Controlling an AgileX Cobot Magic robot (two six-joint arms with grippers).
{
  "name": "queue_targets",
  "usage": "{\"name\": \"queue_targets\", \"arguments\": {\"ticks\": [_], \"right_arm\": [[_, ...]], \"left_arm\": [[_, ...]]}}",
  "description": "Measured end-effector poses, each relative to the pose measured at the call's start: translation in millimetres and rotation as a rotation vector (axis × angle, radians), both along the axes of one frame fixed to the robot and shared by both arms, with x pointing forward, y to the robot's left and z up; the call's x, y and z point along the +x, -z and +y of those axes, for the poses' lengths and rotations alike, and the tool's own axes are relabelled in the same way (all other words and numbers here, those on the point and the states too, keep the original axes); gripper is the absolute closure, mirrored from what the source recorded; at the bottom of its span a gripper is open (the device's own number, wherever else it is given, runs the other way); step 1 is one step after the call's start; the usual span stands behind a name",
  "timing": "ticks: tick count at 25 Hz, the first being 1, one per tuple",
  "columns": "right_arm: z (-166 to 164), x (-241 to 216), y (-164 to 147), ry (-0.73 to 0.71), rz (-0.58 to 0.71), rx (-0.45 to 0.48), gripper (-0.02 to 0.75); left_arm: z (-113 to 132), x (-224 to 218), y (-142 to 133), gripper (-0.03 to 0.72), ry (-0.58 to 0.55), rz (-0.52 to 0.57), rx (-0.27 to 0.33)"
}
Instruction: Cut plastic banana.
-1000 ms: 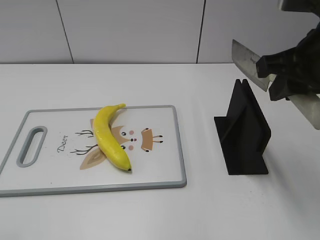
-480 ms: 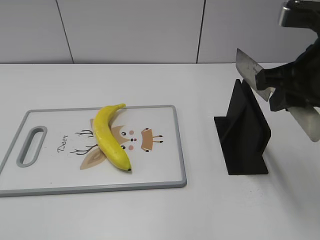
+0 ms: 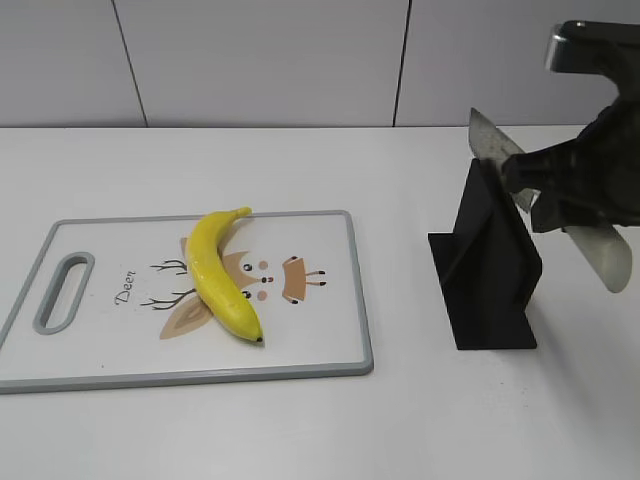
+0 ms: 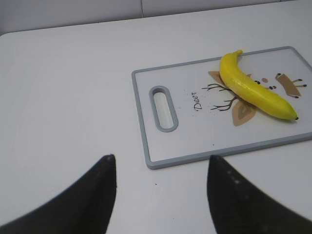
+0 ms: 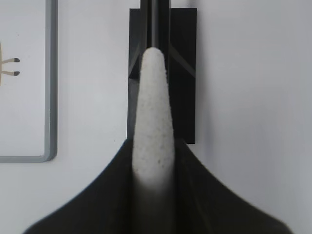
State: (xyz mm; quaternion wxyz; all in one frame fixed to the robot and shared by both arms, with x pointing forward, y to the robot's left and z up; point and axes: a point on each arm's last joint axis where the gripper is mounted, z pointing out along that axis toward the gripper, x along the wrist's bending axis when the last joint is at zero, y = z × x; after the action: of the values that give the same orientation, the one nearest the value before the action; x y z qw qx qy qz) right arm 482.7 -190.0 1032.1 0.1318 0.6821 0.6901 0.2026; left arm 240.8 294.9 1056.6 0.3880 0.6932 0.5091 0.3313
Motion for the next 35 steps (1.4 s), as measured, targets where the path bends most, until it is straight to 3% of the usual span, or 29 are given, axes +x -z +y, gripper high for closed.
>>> {"name": "queue_targets", "arguments": {"ticks": [17,19,23,25,31,35], "right_arm": [[7.3,13.4,32.6,0.003,0.100,-0.039,0.552],[7.4,13.6,32.8,0.003,0.099,-0.038,0.483],[7.8,14.2,33.3,0.003,0.096,-0.036,0.205],[8.0,14.6,33.1,-0.002,0.091,-0.035,0.116],[7.2,12.0,29.5,-0.046,0.089,-0.052,0.090],[5.6,-1.8,3.1,-0.161,0.022,-0.022,0.092]], "left_arm": [[0.1,-0.4,0.0,0.126,0.000,-0.002,-0.001],[0.1,-0.4,0.0,0.126,0.000,-0.002,-0.001],[0.1,-0.4,0.0,0.126,0.000,-0.002,-0.001],[0.1,-0.4,0.0,0.126,0.000,-0.002,-0.001],[0.1,-0.4,0.0,0.126,0.000,-0.002,-0.001],[0.1,-0.4,0.0,0.126,0.000,-0.002,-0.001]]}}
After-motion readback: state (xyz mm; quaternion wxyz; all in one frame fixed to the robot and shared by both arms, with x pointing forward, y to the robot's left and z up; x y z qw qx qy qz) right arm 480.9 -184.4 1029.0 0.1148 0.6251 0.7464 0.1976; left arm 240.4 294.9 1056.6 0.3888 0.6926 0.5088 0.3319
